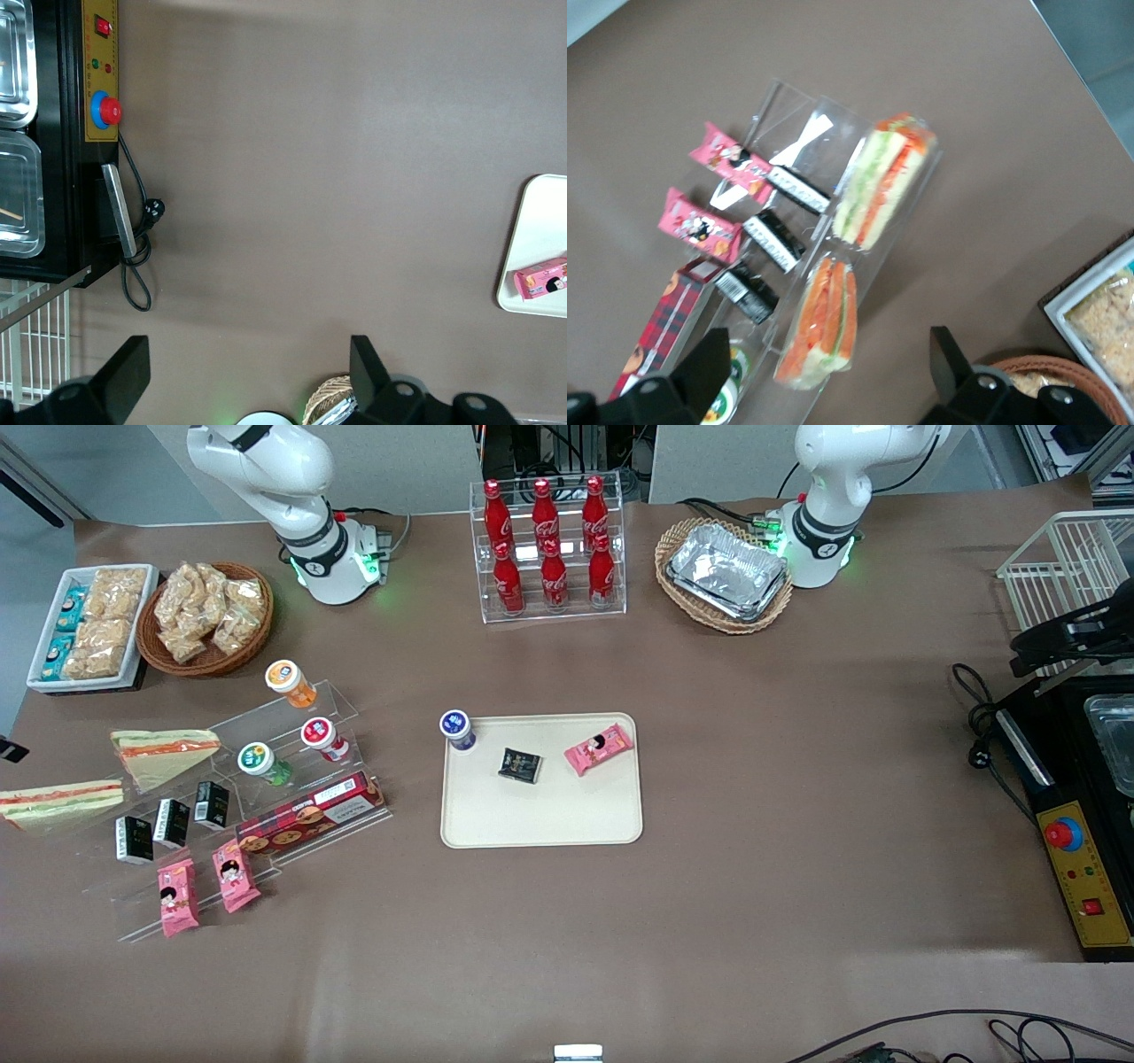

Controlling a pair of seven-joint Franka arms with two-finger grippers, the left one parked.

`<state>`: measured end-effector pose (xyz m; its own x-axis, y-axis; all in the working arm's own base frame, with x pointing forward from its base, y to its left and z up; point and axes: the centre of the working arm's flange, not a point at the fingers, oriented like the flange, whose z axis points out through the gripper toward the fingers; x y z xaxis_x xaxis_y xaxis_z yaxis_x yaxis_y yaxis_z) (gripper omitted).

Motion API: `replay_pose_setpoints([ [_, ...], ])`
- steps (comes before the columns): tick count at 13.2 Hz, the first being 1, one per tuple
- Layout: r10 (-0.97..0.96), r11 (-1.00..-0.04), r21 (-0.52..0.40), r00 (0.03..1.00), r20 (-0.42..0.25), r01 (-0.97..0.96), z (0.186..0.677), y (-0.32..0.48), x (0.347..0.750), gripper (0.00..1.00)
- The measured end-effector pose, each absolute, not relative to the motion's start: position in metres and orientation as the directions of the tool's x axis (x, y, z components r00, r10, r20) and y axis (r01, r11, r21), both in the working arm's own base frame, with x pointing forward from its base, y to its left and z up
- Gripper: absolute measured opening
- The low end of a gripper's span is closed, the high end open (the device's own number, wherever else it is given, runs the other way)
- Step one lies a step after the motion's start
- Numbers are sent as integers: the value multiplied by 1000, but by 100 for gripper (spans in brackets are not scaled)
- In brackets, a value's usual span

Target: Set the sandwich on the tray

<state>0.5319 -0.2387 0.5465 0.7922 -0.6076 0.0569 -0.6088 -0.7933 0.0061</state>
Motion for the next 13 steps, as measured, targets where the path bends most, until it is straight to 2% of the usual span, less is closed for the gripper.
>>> replay_pose_setpoints([
  [5,-822,-569,13,569,36,-822,499,-271,542,100],
  [9,-868,-493,-13,491,66,-870,469,-304,548,100],
  [13,-916,-400,-47,398,56,-915,439,-326,551,100],
])
